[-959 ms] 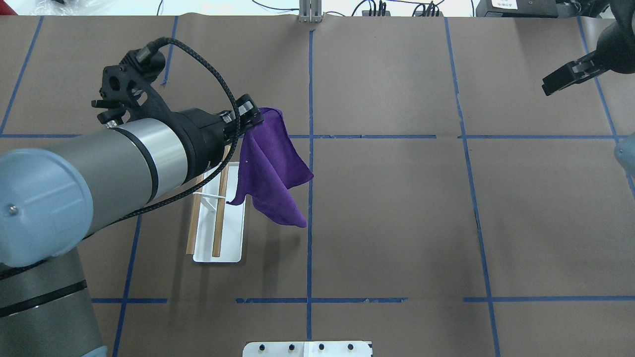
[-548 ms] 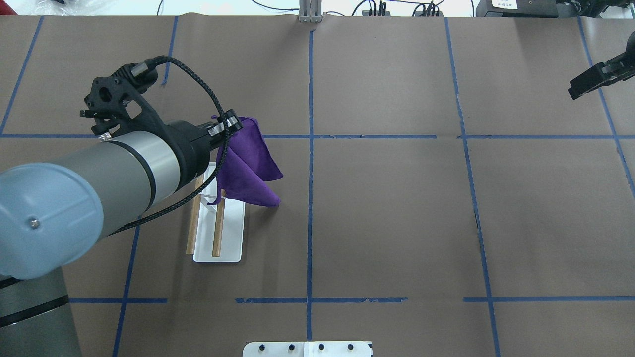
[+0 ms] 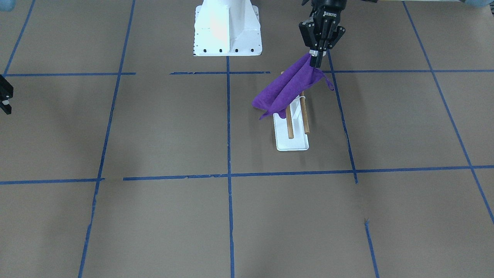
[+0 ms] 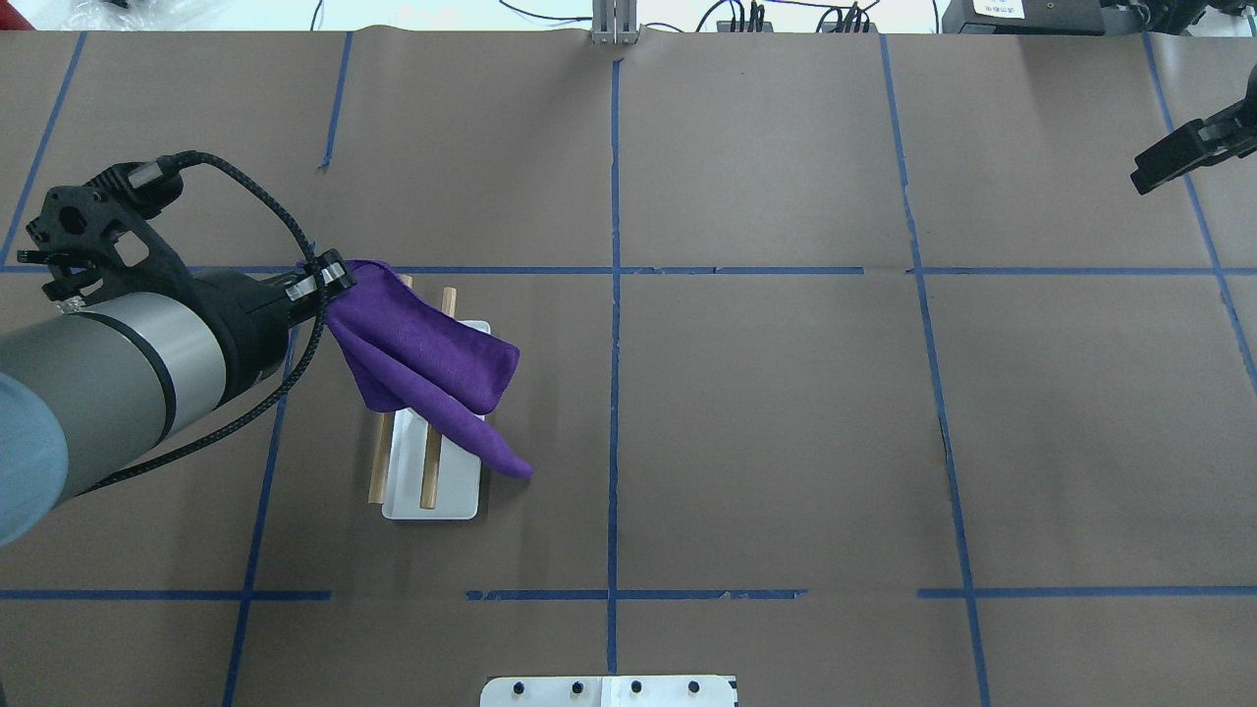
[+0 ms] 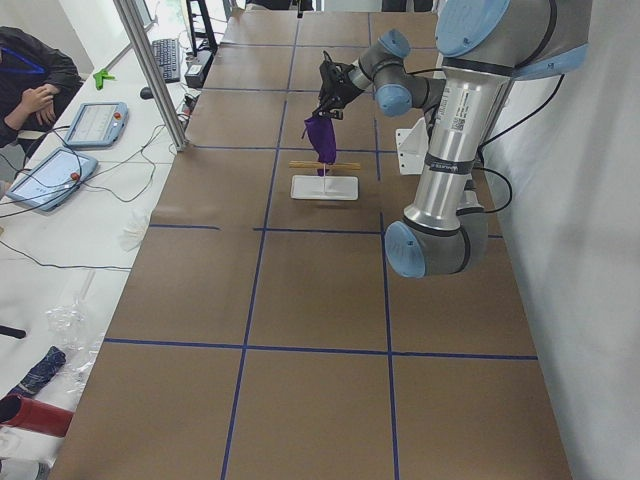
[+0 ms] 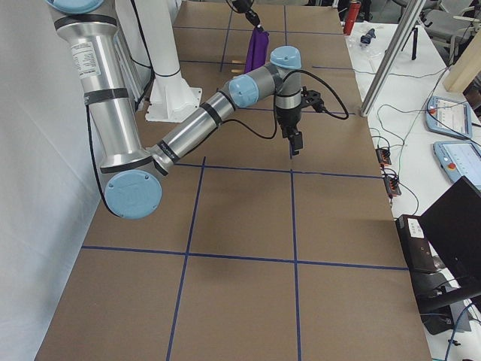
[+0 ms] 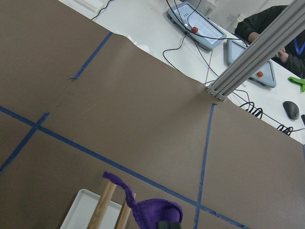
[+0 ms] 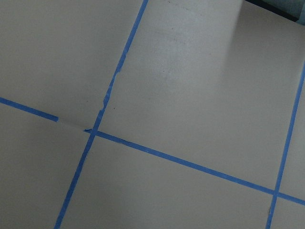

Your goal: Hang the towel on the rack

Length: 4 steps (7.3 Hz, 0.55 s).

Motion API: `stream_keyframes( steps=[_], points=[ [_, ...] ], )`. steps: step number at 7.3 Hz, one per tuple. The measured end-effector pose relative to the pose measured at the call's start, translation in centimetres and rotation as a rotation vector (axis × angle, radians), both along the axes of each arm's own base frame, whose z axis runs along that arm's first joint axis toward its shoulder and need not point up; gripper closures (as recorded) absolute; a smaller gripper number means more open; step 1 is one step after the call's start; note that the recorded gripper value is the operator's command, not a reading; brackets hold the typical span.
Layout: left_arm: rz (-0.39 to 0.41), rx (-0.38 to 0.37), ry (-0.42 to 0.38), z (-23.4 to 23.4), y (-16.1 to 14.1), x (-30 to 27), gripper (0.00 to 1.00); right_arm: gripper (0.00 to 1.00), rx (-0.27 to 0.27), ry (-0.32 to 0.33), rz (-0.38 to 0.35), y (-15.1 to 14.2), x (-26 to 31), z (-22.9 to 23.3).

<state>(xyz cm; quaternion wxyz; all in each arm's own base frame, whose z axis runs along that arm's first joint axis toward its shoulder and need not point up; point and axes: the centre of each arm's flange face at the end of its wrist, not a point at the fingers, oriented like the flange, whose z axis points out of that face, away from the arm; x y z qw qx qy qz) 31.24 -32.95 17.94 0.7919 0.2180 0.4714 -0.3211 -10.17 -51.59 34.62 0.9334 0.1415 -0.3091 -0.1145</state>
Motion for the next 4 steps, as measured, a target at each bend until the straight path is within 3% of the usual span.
stream_keyframes(
  steps=[4],
  points=[
    [-0.081, -0.046, -0.202, 7.9, -2.0, 1.8, 1.0, 0.0, 0.002, -0.014, 0.001, 0.0, 0.3, -0.4]
  ],
)
